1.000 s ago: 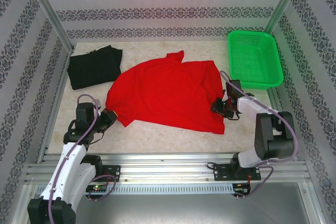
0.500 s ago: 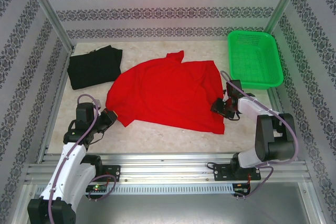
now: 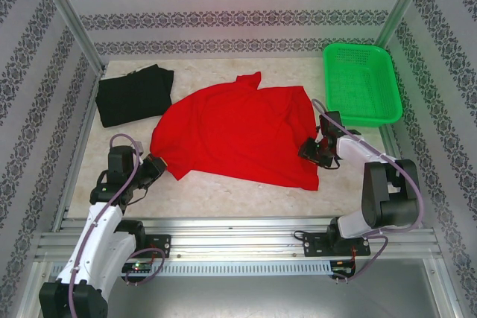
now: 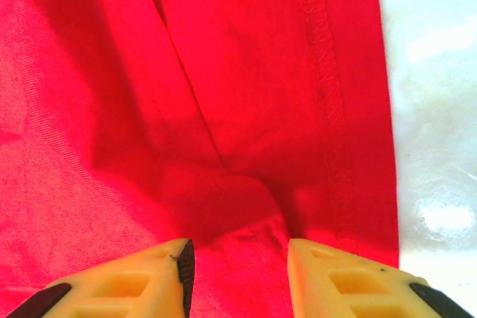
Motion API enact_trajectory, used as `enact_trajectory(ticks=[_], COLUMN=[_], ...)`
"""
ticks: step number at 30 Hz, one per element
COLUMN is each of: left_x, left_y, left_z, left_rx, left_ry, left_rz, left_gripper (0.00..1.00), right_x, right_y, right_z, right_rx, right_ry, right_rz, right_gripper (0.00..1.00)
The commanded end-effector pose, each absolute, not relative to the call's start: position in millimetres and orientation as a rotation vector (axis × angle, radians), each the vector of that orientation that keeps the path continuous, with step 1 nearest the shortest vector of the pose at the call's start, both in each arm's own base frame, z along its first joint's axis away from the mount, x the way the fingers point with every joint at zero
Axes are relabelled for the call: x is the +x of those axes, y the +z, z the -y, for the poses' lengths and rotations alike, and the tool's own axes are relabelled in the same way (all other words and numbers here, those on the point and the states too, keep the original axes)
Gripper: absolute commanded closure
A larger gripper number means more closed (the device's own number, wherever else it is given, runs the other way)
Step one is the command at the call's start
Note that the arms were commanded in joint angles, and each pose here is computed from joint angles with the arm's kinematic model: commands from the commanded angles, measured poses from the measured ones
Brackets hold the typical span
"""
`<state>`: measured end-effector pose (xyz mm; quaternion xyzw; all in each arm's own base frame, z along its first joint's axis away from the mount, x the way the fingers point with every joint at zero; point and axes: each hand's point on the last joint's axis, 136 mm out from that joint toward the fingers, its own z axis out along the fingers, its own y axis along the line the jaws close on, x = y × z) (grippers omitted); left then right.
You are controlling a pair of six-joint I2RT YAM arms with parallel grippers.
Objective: Fold and stack the t-shirts
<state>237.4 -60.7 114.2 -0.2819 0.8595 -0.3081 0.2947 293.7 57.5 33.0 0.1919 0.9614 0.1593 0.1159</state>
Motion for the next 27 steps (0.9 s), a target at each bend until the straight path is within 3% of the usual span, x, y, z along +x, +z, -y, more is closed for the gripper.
enact_trajectory(ticks=[1,16,23,27], left_x=[237,234,233,233], left_y=[123,123,123,123], left_z=[61,62,63,63], left_rx=[-0.708,-0.703,-0.698,-0.695], left_ry=[-0.821,-0.826,-0.827,-0.828], left_rz=[-2.282,-2.286,-2.290,-2.289], left_gripper=[1.00,1.00,1.00,1.00], right_x=[290,284,287,295], right_y=[30,24,21,27], right_z=[-57,-63,-61,-61], right_rx=[0.562,0.474,0.492,0.492], right_ry=[0.416,0.305,0.273,0.273], right_rz=[-2.846,-2.891,-2.888,-2.861], right_gripper=[0.62,0.66,0.76,0.89])
